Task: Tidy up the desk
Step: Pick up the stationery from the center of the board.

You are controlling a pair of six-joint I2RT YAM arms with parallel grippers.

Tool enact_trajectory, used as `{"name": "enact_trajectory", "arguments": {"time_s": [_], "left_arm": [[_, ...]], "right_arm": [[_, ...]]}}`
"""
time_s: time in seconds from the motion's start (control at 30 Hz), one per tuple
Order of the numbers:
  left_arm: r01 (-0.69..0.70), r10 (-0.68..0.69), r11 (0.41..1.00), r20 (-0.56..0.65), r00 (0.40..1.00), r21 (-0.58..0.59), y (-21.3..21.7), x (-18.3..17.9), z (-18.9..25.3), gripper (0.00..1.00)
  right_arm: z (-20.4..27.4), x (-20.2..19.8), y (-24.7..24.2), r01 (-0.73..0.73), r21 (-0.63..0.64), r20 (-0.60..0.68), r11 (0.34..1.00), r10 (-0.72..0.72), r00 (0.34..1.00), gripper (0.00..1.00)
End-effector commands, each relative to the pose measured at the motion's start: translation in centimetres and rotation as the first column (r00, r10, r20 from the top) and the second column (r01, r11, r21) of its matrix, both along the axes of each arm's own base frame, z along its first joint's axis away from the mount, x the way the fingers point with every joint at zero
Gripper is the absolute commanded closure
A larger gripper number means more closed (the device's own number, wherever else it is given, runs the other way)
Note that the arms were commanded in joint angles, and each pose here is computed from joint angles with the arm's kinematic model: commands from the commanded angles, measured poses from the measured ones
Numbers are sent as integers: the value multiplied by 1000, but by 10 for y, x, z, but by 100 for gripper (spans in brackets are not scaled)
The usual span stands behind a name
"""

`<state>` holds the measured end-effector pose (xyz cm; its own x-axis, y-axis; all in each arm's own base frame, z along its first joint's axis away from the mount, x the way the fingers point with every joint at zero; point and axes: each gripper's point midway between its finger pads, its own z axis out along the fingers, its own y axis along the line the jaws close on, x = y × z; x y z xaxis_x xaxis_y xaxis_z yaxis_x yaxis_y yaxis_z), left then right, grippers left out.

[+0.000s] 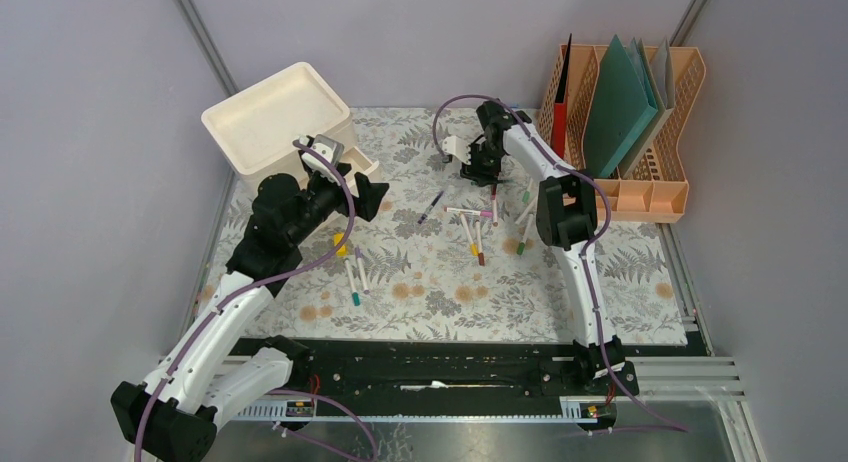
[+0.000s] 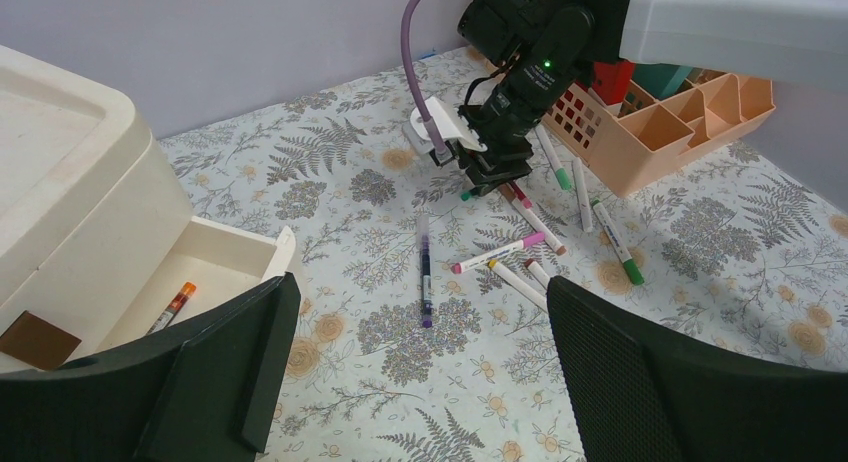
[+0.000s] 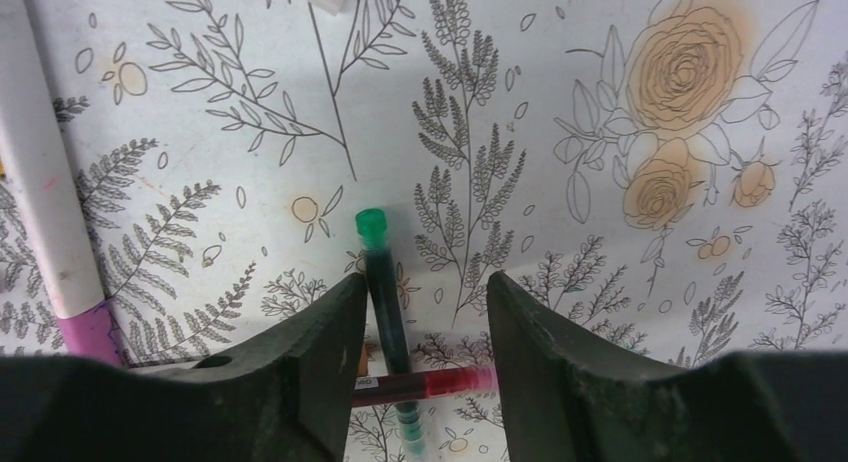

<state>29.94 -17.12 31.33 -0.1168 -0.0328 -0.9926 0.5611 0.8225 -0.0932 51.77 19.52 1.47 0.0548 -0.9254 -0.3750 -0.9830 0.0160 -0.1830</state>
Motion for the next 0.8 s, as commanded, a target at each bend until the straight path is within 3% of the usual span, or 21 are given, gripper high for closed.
{"name": "enact_trajectory", "arguments": {"time_s": [0.0, 0.13, 0.23, 0.57, 0.77], "left_arm": [[-11, 12, 1000, 56, 998, -12, 2, 2, 12, 1], [-9, 10, 1000, 54, 999, -12, 1, 2, 12, 1], [-7, 8, 1000, 54, 998, -13, 1, 2, 12, 1], [5, -4, 1000, 53, 999, -18, -1, 1, 13, 1], [11, -10, 1000, 50, 999, -20, -2, 1, 12, 1]], "right_arm": [[-23, -23, -3, -5, -3, -116, 1000, 5, 993, 51], [-21, -39, -1, -6, 12, -151, 1000, 8, 988, 75], [-19, -49, 1, 1, 18, -162, 1000, 2, 987, 85], [4, -77, 20, 63, 78, -139, 995, -51, 989, 99], [31, -80, 33, 149, 163, -129, 975, -129, 983, 100]]}}
